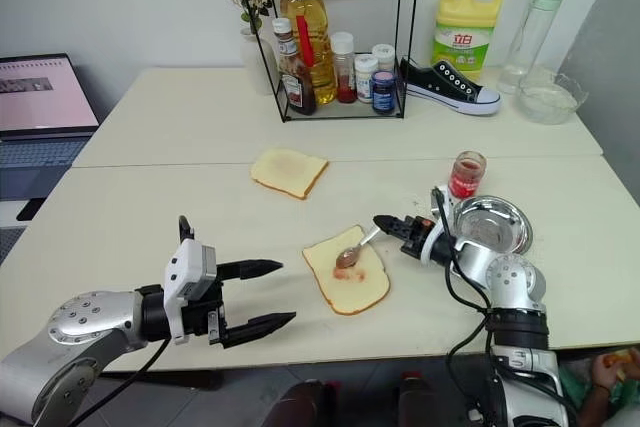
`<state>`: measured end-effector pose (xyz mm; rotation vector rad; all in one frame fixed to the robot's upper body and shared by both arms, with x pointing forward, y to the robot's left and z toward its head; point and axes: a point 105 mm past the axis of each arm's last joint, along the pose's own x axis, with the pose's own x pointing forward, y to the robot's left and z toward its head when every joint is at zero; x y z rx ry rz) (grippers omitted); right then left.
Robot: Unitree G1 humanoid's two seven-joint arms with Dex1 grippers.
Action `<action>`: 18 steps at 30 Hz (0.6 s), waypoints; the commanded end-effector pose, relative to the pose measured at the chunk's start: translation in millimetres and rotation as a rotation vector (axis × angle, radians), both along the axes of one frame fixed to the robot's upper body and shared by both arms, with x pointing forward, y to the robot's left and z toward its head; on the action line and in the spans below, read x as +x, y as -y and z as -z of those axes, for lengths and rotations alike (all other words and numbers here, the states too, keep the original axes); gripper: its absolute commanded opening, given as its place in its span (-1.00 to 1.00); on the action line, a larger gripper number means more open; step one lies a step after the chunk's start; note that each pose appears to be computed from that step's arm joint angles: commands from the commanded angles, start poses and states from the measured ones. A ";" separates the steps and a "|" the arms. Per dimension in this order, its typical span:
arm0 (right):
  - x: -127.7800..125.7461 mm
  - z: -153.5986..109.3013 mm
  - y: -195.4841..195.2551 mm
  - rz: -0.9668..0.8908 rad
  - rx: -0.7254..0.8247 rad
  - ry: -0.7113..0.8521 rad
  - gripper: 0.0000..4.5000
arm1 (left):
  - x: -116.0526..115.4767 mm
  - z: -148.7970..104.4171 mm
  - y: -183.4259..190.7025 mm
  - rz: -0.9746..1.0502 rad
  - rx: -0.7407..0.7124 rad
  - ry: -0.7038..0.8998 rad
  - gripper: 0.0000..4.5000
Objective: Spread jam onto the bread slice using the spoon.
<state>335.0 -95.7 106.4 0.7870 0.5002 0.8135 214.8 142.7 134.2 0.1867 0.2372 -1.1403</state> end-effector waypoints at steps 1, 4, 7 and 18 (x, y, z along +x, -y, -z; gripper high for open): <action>-11.2 -7.3 0.9 -0.060 0.012 0.011 -0.99 | -1.5 -5.5 1.1 0.022 0.010 0.032 1.00; -19.2 -8.9 2.6 -0.098 0.030 -0.009 -0.99 | -1.1 -4.9 1.1 0.023 0.009 0.033 1.00; -24.7 -7.3 4.8 -0.120 0.035 -0.035 -0.99 | -1.4 -4.2 1.2 0.024 0.007 0.032 1.00; -42.0 3.4 5.6 -0.208 -0.029 -0.075 -0.99 | -3.5 -3.5 0.8 0.027 0.008 0.029 1.00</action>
